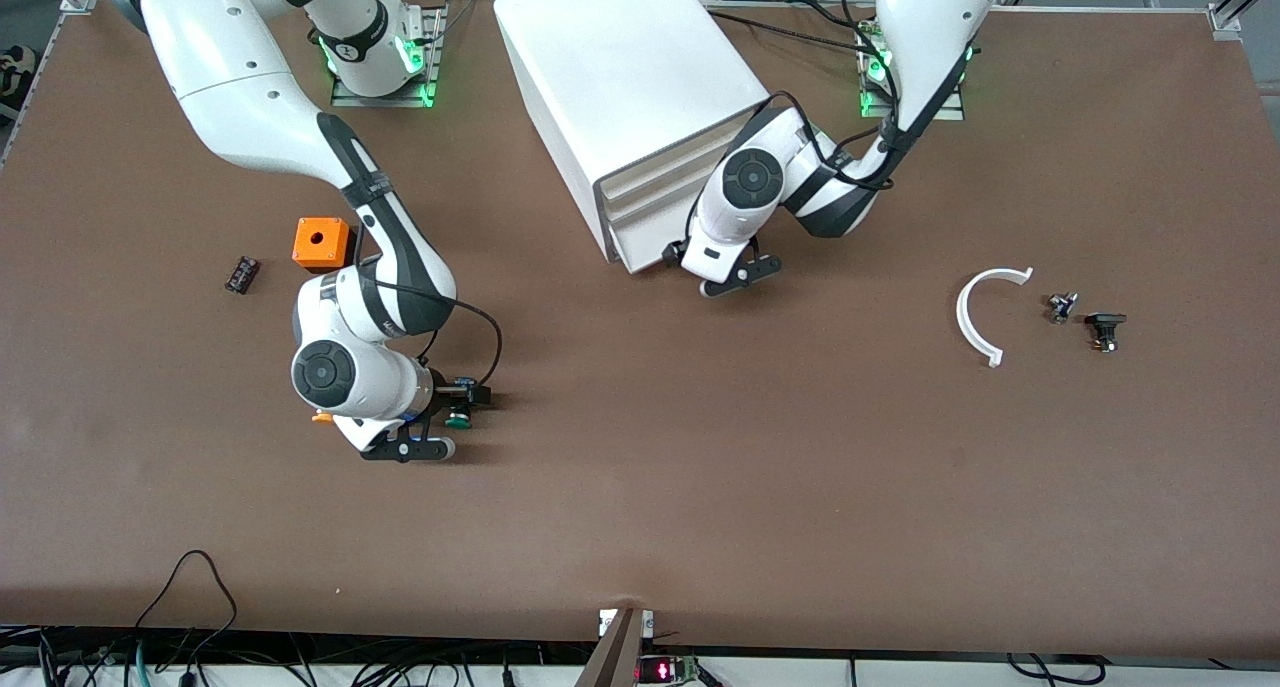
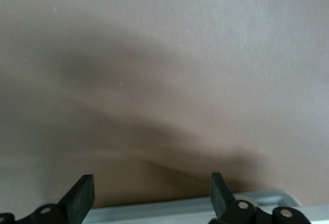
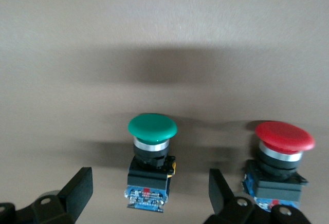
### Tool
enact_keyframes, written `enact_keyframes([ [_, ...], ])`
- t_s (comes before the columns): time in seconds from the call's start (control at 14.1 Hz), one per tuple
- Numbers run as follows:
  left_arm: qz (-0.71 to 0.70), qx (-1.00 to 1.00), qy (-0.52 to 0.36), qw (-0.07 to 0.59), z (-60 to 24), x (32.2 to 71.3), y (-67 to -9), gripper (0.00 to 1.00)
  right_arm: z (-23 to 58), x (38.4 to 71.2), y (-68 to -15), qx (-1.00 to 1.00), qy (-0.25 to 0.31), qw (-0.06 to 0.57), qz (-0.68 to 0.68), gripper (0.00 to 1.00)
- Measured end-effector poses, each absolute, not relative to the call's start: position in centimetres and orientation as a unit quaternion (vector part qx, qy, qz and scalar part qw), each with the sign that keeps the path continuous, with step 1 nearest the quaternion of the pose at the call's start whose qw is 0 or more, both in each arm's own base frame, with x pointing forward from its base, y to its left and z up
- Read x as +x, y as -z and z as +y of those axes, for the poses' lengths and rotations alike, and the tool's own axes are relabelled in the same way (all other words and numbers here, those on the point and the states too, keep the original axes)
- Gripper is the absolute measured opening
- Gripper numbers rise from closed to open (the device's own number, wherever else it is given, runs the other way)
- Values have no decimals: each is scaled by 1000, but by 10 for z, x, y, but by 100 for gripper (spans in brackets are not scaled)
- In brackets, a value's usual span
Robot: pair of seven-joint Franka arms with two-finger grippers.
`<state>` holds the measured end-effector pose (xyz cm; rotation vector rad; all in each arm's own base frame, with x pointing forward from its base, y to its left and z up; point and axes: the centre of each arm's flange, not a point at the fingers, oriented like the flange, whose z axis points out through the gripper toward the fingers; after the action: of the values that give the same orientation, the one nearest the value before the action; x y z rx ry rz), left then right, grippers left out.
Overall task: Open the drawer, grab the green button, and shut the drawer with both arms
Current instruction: 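Set the green button down with the right gripper and release it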
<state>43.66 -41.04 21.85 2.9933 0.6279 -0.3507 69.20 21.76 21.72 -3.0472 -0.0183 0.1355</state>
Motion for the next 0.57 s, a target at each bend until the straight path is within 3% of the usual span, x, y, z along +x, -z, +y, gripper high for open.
enact_keyframes([
  [0.57, 176, 975, 137, 18, -432, 402, -217, 100, 141, 704, -363, -999, -8, 35, 5, 100],
])
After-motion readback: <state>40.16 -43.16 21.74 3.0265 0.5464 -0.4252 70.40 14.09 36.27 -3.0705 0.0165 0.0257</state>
